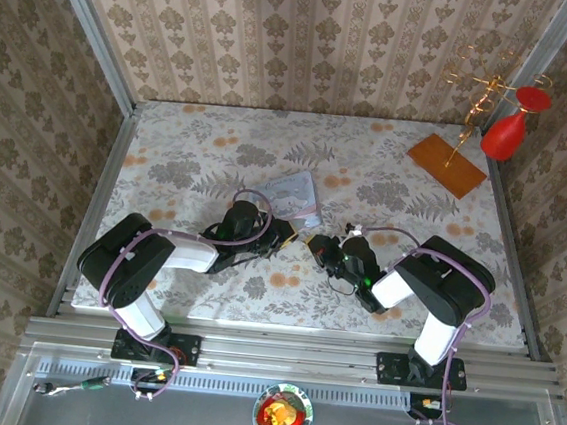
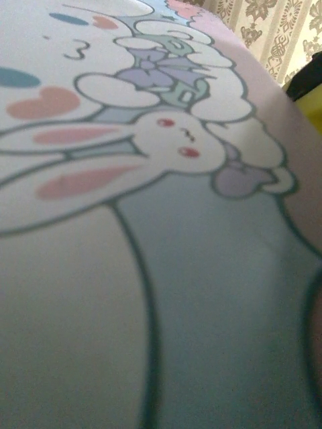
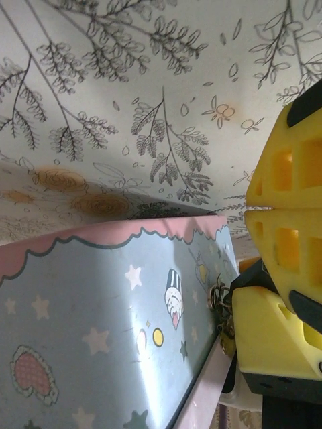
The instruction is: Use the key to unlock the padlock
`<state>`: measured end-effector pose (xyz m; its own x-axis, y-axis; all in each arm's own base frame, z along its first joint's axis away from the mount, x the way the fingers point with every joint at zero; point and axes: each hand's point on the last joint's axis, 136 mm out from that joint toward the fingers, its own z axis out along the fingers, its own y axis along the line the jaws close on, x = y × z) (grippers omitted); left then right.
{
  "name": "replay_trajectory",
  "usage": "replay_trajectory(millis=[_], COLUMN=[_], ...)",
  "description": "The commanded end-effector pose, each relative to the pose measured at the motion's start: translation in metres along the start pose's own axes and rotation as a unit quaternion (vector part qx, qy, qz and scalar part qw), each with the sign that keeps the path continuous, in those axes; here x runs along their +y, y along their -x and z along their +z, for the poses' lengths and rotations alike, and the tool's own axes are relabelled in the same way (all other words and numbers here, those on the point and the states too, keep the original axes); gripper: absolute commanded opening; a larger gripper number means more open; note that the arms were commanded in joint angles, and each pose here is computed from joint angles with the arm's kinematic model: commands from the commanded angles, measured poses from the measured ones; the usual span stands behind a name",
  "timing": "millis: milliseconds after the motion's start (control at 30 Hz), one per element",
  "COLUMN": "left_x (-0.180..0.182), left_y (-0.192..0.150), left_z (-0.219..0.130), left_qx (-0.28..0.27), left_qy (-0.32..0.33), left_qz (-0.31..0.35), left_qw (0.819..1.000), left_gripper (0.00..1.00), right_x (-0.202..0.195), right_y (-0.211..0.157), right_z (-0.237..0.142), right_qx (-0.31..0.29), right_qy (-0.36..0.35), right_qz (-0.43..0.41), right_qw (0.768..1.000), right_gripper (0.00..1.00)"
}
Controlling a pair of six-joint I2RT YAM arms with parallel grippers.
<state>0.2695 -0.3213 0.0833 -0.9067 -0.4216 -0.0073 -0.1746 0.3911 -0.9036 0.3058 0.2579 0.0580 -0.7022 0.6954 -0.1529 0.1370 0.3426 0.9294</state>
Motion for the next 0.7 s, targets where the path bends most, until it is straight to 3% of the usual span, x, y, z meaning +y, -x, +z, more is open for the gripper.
replay_trajectory(millis=[0, 667], left_x=[-0.046, -0.023], left_y=[-0.028, -0.027], left_z=[-0.001, -0.003], left_qx=[0.056, 0.044], left_qy=[-0.065, 0.030], left_qz=[0.014, 0.030], left_qw=[0.996, 0.998], left_gripper=[0.02, 0.01], right_x=[0.039, 0.053], right_y=[-0.013, -0.015], right_z=[-0.005, -0.017], right_qx=[0.014, -0.010], right_qy=[0.059, 0.044], right_qz=[-0.011, -0.059], right_qw=[0.998, 0.997], right_gripper=[0.00, 0.00])
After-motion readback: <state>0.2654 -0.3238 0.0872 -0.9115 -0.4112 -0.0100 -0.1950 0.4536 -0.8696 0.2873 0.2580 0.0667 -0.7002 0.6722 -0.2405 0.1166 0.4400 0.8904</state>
